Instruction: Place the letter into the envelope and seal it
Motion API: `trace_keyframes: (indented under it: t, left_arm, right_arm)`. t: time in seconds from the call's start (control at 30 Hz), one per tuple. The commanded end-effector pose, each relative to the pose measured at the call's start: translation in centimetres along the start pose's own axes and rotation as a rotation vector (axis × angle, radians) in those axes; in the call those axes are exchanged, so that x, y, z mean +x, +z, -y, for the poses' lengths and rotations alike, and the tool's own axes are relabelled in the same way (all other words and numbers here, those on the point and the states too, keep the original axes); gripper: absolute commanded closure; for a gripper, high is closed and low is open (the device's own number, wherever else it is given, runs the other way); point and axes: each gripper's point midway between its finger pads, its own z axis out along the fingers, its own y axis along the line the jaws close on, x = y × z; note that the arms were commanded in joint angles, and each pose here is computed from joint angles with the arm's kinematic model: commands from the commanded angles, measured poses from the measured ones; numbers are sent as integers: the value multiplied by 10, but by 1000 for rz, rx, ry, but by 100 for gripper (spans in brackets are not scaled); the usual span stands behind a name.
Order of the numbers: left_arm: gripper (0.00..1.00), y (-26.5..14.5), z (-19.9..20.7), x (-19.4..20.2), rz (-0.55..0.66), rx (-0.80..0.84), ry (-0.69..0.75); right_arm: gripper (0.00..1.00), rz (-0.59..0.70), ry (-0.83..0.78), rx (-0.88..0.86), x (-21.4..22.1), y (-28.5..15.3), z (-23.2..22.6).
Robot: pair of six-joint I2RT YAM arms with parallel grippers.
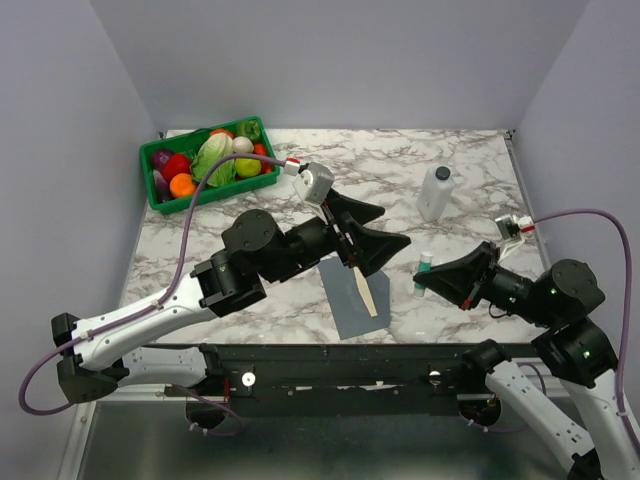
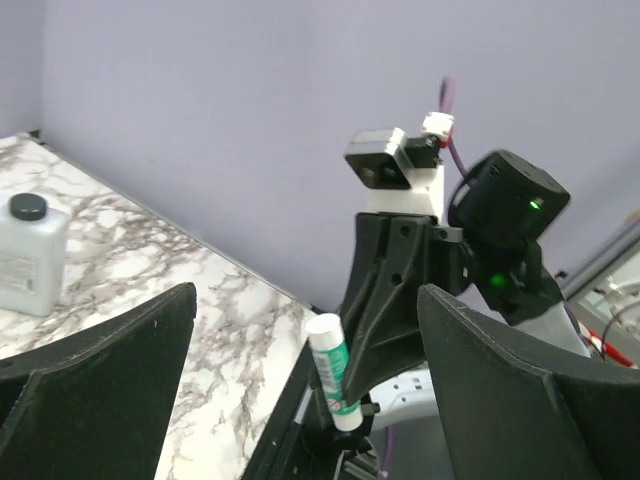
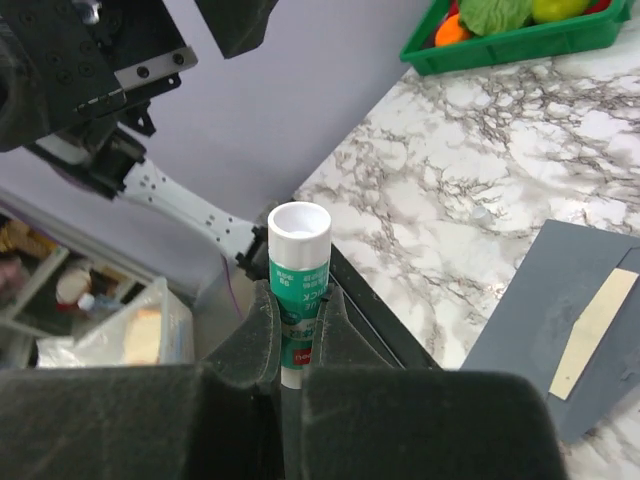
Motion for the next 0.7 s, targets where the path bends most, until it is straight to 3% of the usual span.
trace_keyframes:
  t: [0.0,0.37,0.4,0.43,0.5,0.53,0.67]
  left_arm:
    - [1,-5,-28,2,15,-146,3]
    - [1,1,-35,10,-22,-185,-7]
    - [1,5,-43,19,-63,-222,-7]
    - [1,9,-41,-4,-36,-271,-1]
    - [1,12,-60,25,-187,-395,51]
    - [1,16,-50,7,-165,-404,65]
    - [1,25,-50,26,-260,-400,76]
  right_arm:
    - [99,125,198,124,-13,-9,12]
    - [99,104,259,183,-4,-7,25]
    - [99,86,203,178,-2,-5,27]
    - [99,59,156,151,2,-4,25]
    - [99,27,42,180,3,-2,35]
    - [99,24,6,200,2,-3,39]
    - [99,32,-111,247,-11,-4,46]
